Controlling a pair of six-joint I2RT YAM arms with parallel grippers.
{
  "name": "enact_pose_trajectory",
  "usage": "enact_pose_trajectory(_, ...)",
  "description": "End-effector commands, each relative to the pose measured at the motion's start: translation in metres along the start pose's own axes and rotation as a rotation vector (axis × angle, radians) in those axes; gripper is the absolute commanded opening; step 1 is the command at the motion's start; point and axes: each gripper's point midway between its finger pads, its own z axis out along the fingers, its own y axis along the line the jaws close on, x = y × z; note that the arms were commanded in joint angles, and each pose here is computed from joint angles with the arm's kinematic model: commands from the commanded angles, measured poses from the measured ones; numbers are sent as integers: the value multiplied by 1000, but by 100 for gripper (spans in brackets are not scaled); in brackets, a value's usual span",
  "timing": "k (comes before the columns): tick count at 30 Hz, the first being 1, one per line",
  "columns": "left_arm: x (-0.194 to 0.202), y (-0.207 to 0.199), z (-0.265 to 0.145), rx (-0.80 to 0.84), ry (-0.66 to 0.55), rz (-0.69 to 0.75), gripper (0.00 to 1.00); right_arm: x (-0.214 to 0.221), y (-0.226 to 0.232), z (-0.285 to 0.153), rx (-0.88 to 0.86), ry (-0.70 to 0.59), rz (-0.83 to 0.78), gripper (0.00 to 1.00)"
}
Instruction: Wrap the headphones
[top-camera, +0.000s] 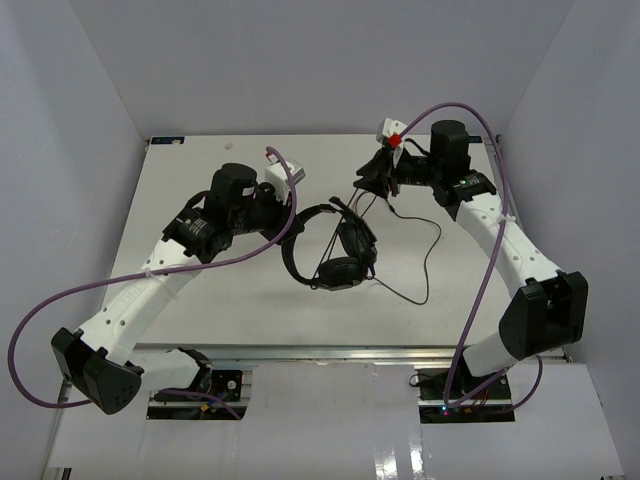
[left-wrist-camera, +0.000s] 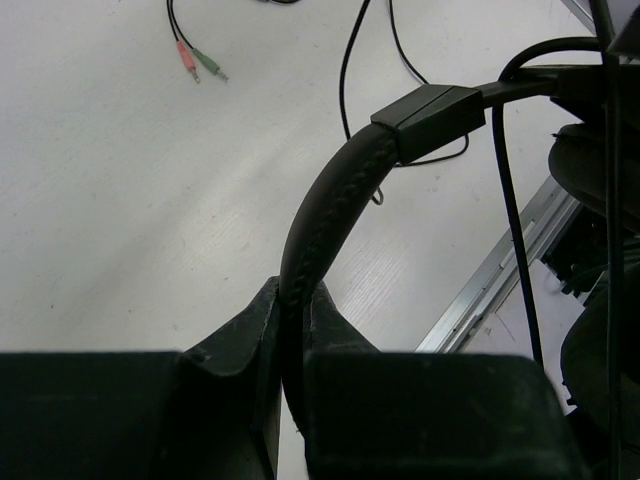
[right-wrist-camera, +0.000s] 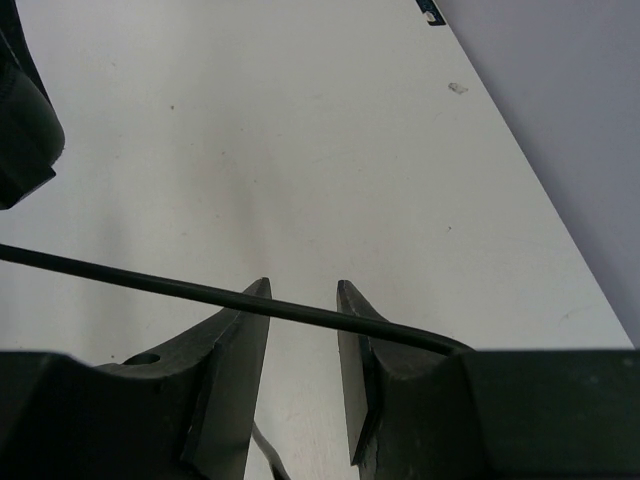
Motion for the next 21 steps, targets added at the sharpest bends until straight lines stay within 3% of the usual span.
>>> enact_pose_trajectory(1, -3, -24, -7, 128, -6, 15, 0, -27, -30, 8, 72, -44, -21, 8)
enact_pose_trajectory(16, -7, -29, -8, 152, -20, 16, 0, 22, -50, 32, 115, 44, 109, 8)
enact_pose_trajectory(21, -36, -30, -20, 127, -92, 24, 0, 39, -11, 38, -64, 14, 163, 11)
